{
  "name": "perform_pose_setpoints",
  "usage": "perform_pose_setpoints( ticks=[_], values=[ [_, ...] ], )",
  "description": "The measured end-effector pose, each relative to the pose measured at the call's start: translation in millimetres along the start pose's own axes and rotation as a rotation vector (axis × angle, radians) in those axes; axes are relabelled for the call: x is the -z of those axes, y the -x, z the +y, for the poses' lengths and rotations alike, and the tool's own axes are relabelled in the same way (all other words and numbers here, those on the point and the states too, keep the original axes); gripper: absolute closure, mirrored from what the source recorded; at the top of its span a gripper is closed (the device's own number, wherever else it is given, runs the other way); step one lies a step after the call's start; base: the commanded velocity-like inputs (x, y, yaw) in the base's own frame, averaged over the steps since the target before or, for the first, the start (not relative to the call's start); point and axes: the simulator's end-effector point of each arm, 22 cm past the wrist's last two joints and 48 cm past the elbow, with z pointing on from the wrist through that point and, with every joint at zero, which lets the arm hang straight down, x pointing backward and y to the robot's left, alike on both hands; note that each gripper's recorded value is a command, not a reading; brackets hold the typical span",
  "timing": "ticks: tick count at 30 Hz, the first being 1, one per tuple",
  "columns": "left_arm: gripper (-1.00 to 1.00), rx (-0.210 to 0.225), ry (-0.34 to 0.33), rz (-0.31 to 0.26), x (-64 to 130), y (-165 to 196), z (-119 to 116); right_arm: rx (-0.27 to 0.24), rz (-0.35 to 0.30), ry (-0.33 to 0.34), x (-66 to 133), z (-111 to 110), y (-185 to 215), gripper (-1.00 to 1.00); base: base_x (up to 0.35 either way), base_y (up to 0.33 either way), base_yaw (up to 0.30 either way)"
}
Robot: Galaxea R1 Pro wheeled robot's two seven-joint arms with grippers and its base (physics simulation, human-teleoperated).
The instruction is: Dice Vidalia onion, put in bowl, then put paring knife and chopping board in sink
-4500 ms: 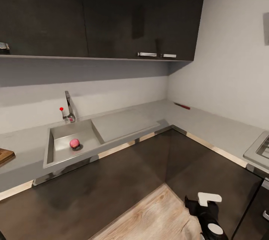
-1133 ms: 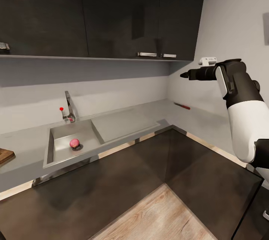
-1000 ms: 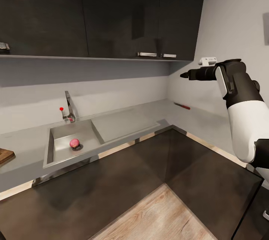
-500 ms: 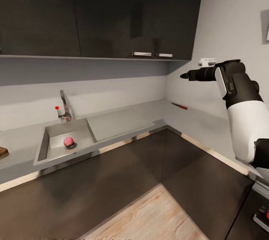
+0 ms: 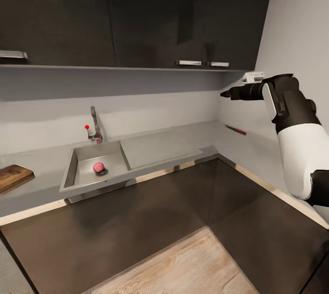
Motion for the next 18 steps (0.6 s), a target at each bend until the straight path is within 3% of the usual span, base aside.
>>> perform_pose_setpoints(
  ticks=[6, 18],
  values=[
    [-1.0, -0.001, 0.0, 0.006, 0.4, -2.2, -0.1, -0.002, 0.011, -0.002, -4.5, -1.8, -6.1, -1.0, 0.151, -0.083, 0.208],
    [-1.0, -0.002, -0.001, 0.022, 1.5, -8.2, -0.2, 0.025, 0.043, -0.039, -14.1, -11.5, -20.6, -1.0, 0.237, -0.229, 0.194]
  ],
)
